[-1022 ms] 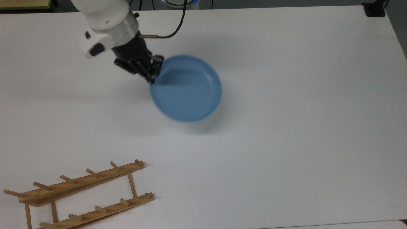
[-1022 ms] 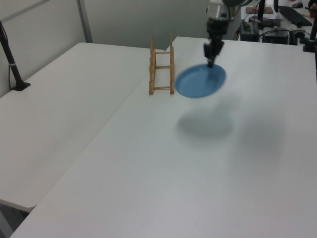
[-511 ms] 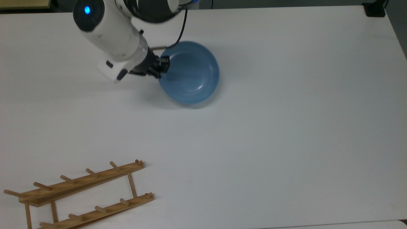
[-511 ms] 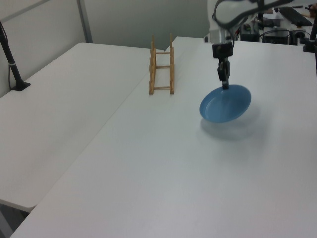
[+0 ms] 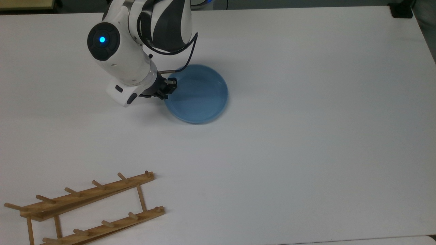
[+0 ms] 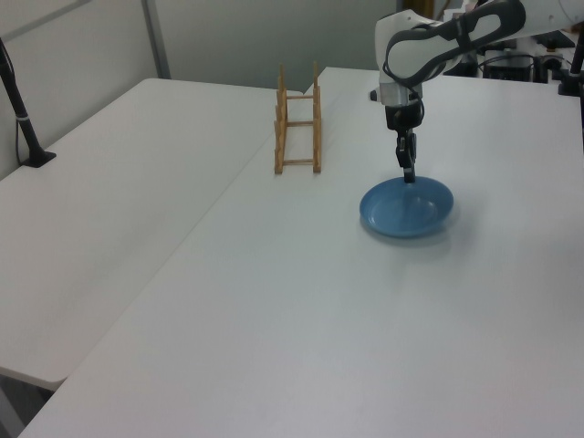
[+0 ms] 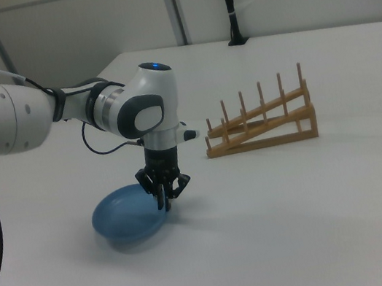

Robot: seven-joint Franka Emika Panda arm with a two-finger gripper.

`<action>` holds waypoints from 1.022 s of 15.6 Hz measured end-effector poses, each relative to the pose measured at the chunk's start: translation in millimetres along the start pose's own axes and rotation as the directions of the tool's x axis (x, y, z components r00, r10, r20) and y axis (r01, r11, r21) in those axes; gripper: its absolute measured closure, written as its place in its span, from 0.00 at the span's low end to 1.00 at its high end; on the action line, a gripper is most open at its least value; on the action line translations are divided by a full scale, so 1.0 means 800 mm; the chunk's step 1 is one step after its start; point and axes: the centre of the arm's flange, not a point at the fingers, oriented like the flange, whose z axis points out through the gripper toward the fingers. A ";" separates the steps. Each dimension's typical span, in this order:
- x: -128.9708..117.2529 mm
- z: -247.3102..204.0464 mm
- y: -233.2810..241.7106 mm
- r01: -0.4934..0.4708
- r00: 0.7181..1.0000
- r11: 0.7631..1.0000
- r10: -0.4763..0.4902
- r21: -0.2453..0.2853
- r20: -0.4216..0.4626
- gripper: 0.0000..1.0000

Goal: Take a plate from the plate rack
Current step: 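Carry the plate away from the rack and lower it flat onto the table, then open the gripper, release the plate rim, and raise the gripper away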

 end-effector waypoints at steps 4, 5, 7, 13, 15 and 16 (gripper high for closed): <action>-0.003 -0.001 0.009 0.015 1.000 0.999 -0.014 -0.051 0.021 0.48; -0.004 -0.002 0.010 0.015 1.000 0.999 -0.014 -0.052 0.021 0.38; -0.005 -0.013 0.007 -0.009 1.000 0.998 0.009 -0.055 0.005 0.19; -0.073 -0.154 -0.028 -0.187 0.982 0.972 0.182 -0.141 -0.045 0.00; -0.101 -0.198 -0.057 -0.210 0.977 0.963 0.200 -0.171 -0.070 0.00; -0.112 -0.216 -0.069 -0.217 0.975 0.961 0.204 -0.171 -0.090 0.00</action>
